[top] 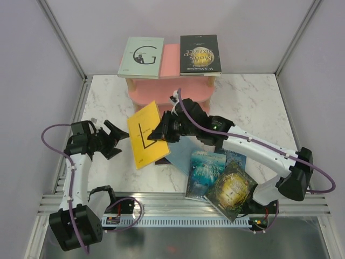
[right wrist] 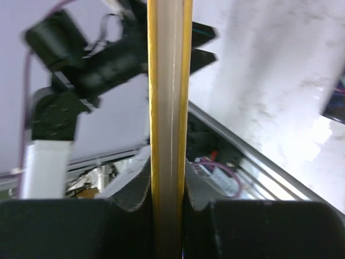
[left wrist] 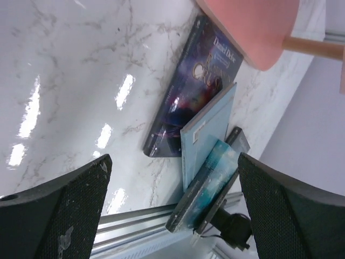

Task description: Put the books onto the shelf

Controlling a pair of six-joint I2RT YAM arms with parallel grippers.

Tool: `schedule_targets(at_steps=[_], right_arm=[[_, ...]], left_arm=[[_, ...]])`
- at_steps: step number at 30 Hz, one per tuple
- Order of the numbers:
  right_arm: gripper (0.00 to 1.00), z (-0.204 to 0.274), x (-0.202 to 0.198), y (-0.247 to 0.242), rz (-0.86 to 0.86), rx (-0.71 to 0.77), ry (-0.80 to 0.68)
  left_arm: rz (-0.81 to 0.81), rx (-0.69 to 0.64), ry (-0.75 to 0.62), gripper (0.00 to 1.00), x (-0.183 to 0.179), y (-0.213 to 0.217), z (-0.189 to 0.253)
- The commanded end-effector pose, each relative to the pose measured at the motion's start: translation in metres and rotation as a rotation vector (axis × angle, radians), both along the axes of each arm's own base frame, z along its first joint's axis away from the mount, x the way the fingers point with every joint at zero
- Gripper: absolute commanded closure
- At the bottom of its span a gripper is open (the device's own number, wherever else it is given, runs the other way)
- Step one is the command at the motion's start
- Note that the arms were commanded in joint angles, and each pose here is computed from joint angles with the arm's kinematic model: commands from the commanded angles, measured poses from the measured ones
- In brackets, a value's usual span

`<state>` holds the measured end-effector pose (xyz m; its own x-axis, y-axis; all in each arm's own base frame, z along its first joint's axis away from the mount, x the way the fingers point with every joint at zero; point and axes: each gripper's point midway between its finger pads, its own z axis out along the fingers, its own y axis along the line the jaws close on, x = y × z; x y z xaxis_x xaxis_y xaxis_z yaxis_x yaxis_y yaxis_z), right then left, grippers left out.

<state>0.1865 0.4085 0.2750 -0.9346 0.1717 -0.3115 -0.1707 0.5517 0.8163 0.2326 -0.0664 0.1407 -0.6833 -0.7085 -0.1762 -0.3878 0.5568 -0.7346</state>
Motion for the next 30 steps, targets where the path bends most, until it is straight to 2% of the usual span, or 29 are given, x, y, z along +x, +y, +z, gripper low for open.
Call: schedule_targets(at_steps=[1, 2, 5, 6, 7, 8, 10, 11, 13, 14, 15, 17, 18, 20, 21, 26, 27, 30], right_arm=[[1.00, 0.134, -0.004, 0.018, 0.062, 0.290, -0.152], [1.00, 0.163, -0.005, 0.019, 0.061, 0.342, -0.171], [1.00, 0.190, -0.003, 0.026, 0.067, 0.391, -0.178], [1.00, 0.217, -0.002, 0.023, 0.061, 0.443, -0.194], [1.00, 0.217, 0.002, 0.029, 0.058, 0.439, -0.175], [1.00, 0.238, 0.001, 0.026, 0.057, 0.479, -0.185], [1.00, 0.240, 0.017, 0.032, 0.029, 0.488, -0.153], [1.00, 0.259, 0.027, 0.024, 0.005, 0.523, -0.176], [1.00, 0.257, 0.053, 0.028, -0.033, 0.527, -0.151], [1.00, 0.277, 0.061, 0.022, -0.045, 0.571, -0.168], [1.00, 0.269, 0.093, 0.019, -0.098, 0.560, -0.158], [1.00, 0.290, 0.114, 0.005, -0.149, 0.612, -0.179], [1.00, 0.278, 0.144, 0.003, -0.195, 0.596, -0.173], [1.00, 0.283, 0.168, -0.007, -0.234, 0.618, -0.182], [1.00, 0.270, 0.184, -0.003, -0.253, 0.604, -0.170], [1.00, 0.254, 0.216, -0.001, -0.289, 0.606, -0.166], [1.00, 0.250, 0.220, 0.001, -0.293, 0.604, -0.162], [1.00, 0.242, 0.227, 0.003, -0.309, 0.590, -0.165]], left_arm=[[0.060, 0.198, 0.077, 0.00, -0.005, 0.030, 0.005], [0.054, 0.203, 0.054, 0.00, -0.001, 0.029, 0.018], [0.063, 0.186, 0.031, 0.00, 0.002, 0.024, 0.039], [0.060, 0.182, -0.024, 0.00, 0.005, 0.019, 0.056], [0.063, 0.174, -0.043, 0.00, 0.006, 0.017, 0.065], [0.060, 0.181, -0.086, 0.00, 0.009, 0.016, 0.079], [0.061, 0.185, -0.112, 0.00, 0.011, 0.016, 0.088], [0.062, 0.187, -0.124, 0.00, 0.012, 0.017, 0.093], [0.062, 0.187, -0.129, 0.00, 0.012, 0.017, 0.095], [0.061, 0.187, -0.129, 0.00, 0.012, 0.016, 0.094], [0.061, 0.188, -0.134, 0.00, 0.011, 0.016, 0.095], [0.061, 0.188, -0.131, 0.00, 0.009, 0.016, 0.093], [0.059, 0.187, -0.131, 0.00, 0.009, 0.015, 0.092], [0.060, 0.189, -0.141, 0.00, 0.009, 0.015, 0.096], [0.061, 0.190, -0.149, 0.00, 0.009, 0.015, 0.098], [0.063, 0.197, -0.194, 0.00, 0.011, 0.015, 0.115], [0.034, 0.078, -0.168, 0.00, 0.005, -0.003, 0.121], [0.028, 0.080, -0.167, 0.00, 0.004, -0.004, 0.121]])
